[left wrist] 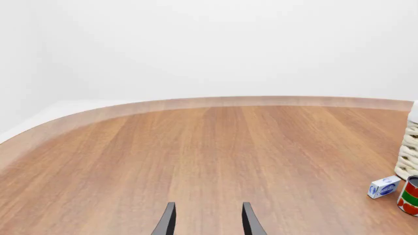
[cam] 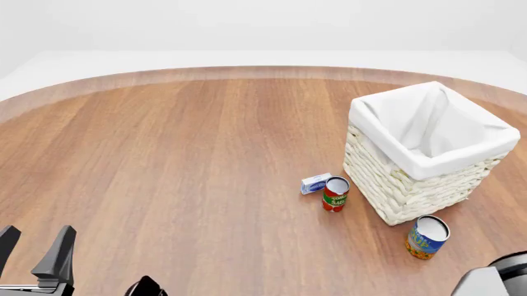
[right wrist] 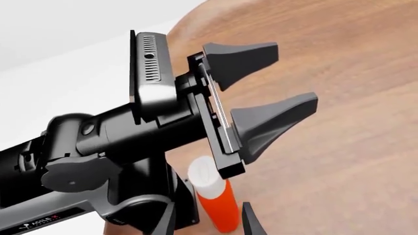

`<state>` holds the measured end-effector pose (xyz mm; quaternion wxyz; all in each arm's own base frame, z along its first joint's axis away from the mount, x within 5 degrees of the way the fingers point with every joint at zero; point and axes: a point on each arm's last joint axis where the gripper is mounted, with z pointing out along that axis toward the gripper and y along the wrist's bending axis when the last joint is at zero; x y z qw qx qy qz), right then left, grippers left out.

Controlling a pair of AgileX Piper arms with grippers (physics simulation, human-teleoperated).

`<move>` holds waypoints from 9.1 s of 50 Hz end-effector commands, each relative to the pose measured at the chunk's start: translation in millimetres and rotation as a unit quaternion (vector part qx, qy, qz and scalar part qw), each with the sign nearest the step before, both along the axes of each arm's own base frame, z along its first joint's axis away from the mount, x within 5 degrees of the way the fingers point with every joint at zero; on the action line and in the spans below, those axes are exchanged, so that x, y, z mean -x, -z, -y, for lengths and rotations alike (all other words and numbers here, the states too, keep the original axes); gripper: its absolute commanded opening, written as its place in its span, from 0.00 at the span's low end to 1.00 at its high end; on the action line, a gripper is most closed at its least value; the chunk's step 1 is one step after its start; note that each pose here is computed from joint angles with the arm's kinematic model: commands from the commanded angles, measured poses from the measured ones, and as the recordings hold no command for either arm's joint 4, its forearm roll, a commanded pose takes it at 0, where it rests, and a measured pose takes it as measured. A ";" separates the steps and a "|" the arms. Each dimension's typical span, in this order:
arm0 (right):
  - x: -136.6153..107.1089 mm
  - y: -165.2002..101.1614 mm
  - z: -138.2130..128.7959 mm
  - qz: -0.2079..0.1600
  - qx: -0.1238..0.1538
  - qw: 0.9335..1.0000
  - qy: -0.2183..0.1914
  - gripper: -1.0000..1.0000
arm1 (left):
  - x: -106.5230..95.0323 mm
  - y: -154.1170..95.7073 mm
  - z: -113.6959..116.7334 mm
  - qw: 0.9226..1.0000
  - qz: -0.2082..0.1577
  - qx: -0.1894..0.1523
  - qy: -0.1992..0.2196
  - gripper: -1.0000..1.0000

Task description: Pick up the ketchup, and put it in the basket.

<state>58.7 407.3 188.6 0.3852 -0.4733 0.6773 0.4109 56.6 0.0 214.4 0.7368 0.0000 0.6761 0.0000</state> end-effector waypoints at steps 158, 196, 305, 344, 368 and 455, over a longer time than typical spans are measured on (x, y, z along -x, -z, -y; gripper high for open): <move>-33.2 3.3 -13.9 -0.016 0.010 0.999 0.041 0.00 | 0.0 0.0 0.0 1.000 0.000 0.000 0.000 1.00; -64.1 -12.1 11.2 -0.024 -0.010 0.996 0.089 0.00 | 0.0 0.0 0.0 1.000 0.000 0.000 0.000 1.00; -139.0 -85.3 127.6 0.001 -0.121 0.962 0.244 0.00 | 0.0 0.0 0.0 1.000 0.000 0.000 0.000 1.00; -163.2 -99.4 182.7 0.020 -0.159 0.934 0.320 0.00 | 0.0 0.0 0.0 1.000 0.000 0.000 0.000 1.00; -169.4 -106.0 223.2 0.028 -0.189 0.908 0.372 0.00 | 0.0 0.0 0.0 1.000 0.000 0.000 0.000 1.00; -148.9 -158.0 361.0 0.110 -0.285 0.778 0.549 0.00 | 0.0 0.0 0.0 1.000 0.000 0.000 0.000 1.00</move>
